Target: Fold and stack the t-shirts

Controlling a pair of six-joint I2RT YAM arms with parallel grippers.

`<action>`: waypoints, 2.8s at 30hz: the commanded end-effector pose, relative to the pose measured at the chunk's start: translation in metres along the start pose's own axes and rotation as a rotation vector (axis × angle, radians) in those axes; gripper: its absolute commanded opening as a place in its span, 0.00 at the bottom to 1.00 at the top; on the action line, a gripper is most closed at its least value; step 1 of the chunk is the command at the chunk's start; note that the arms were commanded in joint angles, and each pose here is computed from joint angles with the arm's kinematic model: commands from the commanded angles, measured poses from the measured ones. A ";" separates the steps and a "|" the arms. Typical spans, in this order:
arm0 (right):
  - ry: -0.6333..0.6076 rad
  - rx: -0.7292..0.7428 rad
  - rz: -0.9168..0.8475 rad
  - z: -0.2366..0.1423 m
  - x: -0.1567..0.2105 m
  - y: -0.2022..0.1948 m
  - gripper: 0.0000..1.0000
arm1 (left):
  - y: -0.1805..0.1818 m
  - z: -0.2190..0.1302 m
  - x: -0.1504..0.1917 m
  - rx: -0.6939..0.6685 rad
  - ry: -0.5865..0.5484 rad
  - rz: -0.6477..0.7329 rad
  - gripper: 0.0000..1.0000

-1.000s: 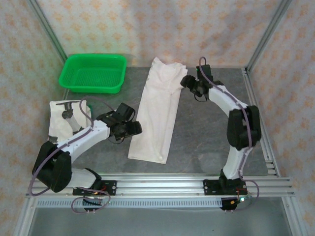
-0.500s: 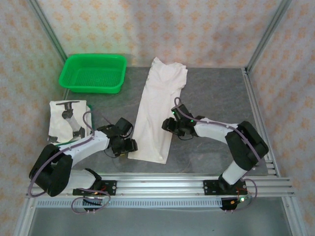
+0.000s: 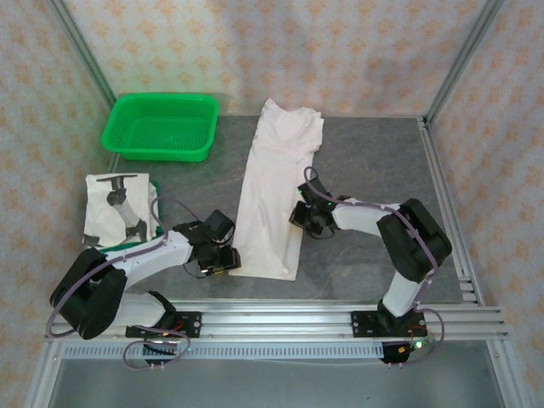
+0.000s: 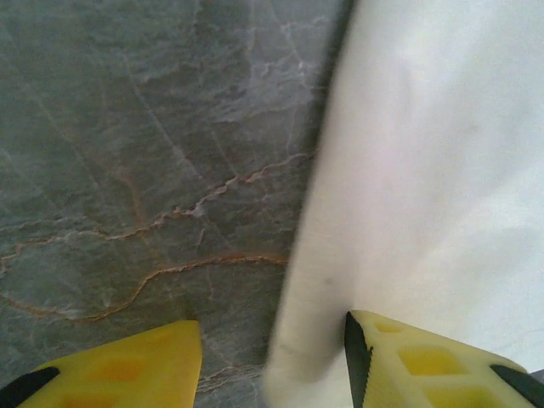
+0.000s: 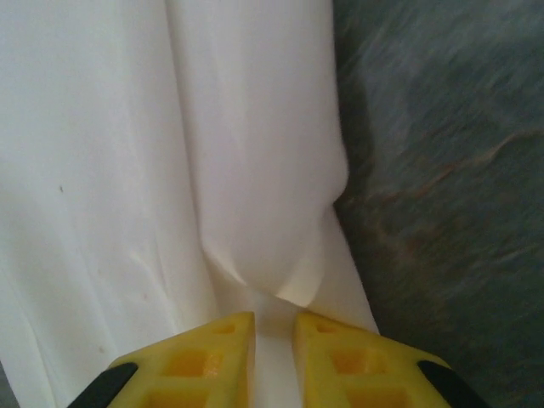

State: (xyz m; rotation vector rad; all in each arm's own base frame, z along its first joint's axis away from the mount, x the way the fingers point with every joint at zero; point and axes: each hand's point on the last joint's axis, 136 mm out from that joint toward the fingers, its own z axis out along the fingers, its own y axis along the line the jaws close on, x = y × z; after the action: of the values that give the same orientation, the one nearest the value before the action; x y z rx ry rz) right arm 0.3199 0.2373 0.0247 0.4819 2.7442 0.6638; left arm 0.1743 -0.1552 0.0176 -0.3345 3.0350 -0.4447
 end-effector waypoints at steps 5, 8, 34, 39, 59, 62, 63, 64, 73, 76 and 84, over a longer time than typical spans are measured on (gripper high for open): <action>-0.059 0.141 -0.050 -0.005 -0.042 -0.026 0.27 | -0.013 -0.018 0.007 0.039 -0.001 0.052 0.56; -0.108 0.114 -0.090 -0.019 -0.063 -0.012 0.31 | -0.014 -0.022 0.001 0.038 -0.038 0.048 0.61; 0.087 -0.166 -0.090 -0.113 0.083 -0.048 0.77 | -0.064 0.001 0.013 0.238 -0.038 0.023 0.50; 0.191 -0.040 -0.085 -0.096 0.111 -0.070 0.66 | -0.068 0.006 0.015 0.228 -0.045 0.033 0.49; 0.247 -0.052 0.022 -0.059 0.131 -0.065 0.19 | -0.064 0.010 0.018 0.222 -0.065 0.011 0.48; 0.237 -0.075 0.034 -0.065 0.130 -0.062 0.22 | -0.063 0.010 0.018 0.219 -0.067 0.013 0.48; 0.233 -0.081 0.035 -0.067 0.130 -0.061 0.26 | -0.063 0.010 0.018 0.218 -0.066 0.013 0.48; 0.229 -0.086 0.036 -0.069 0.129 -0.060 0.33 | -0.062 0.010 0.018 0.216 -0.065 0.013 0.48; 0.238 -0.092 0.038 -0.068 0.128 -0.056 0.32 | -0.064 0.014 0.018 0.216 -0.055 0.015 0.48; 0.230 -0.114 0.045 -0.074 0.128 -0.050 0.28 | -0.062 0.015 0.019 0.208 -0.055 0.017 0.48; 0.212 -0.124 0.049 -0.073 0.125 -0.051 0.28 | -0.062 0.017 0.019 0.213 -0.050 0.016 0.48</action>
State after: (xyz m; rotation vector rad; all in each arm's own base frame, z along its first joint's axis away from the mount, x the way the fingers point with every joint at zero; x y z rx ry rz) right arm 0.1673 0.2089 0.0385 0.4763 2.8863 0.9014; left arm 0.1715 -0.2249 0.0265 -0.2925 2.8975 -0.7643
